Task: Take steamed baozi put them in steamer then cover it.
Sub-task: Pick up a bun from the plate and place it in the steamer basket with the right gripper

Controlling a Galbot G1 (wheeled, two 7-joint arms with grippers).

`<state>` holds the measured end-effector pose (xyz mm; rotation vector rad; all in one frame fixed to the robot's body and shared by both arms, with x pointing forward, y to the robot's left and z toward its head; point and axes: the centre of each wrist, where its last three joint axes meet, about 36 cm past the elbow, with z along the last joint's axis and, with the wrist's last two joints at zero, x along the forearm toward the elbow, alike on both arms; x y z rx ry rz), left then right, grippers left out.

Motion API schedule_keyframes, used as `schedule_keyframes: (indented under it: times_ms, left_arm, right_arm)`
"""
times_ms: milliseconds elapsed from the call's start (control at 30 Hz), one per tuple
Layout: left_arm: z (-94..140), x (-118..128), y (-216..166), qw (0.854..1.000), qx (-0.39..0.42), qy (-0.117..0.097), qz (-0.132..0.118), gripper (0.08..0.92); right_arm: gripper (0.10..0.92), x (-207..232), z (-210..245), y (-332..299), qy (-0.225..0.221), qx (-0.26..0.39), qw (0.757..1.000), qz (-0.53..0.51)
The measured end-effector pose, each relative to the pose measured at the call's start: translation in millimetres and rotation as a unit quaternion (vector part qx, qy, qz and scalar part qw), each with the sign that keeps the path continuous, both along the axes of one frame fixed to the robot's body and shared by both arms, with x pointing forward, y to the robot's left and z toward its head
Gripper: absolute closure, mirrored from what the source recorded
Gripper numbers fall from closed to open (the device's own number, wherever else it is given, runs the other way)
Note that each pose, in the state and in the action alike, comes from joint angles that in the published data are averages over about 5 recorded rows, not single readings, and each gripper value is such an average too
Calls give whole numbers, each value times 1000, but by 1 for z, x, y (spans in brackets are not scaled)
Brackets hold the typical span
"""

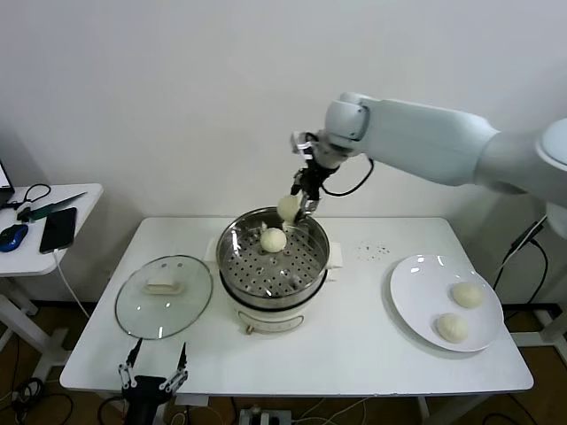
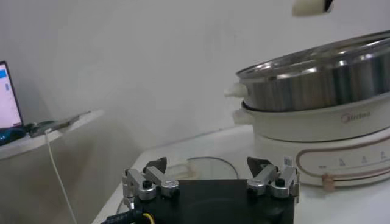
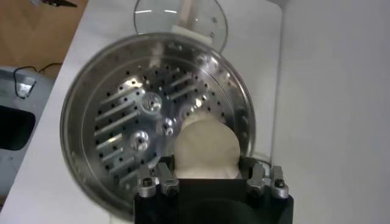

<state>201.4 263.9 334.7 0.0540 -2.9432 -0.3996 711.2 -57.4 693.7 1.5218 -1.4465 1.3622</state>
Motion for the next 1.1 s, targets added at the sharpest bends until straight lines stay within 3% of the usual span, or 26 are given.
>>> schedule_keyframes:
  times_ms: [333,867,1100]
  left_arm:
    - [1,3,0,1000,1,-6,-1,177]
    - [-5,5,3,1000,4,-5,-2,177]
    - [-5,6,5,1000,5,-5,-1,177]
  right_arm:
    - [335,-16,-52,57,15,-25,999,23]
    - [322,-26,-110,86,35,-35,998,33]
    - [211,-26,-113,85,34,-38,998,30]
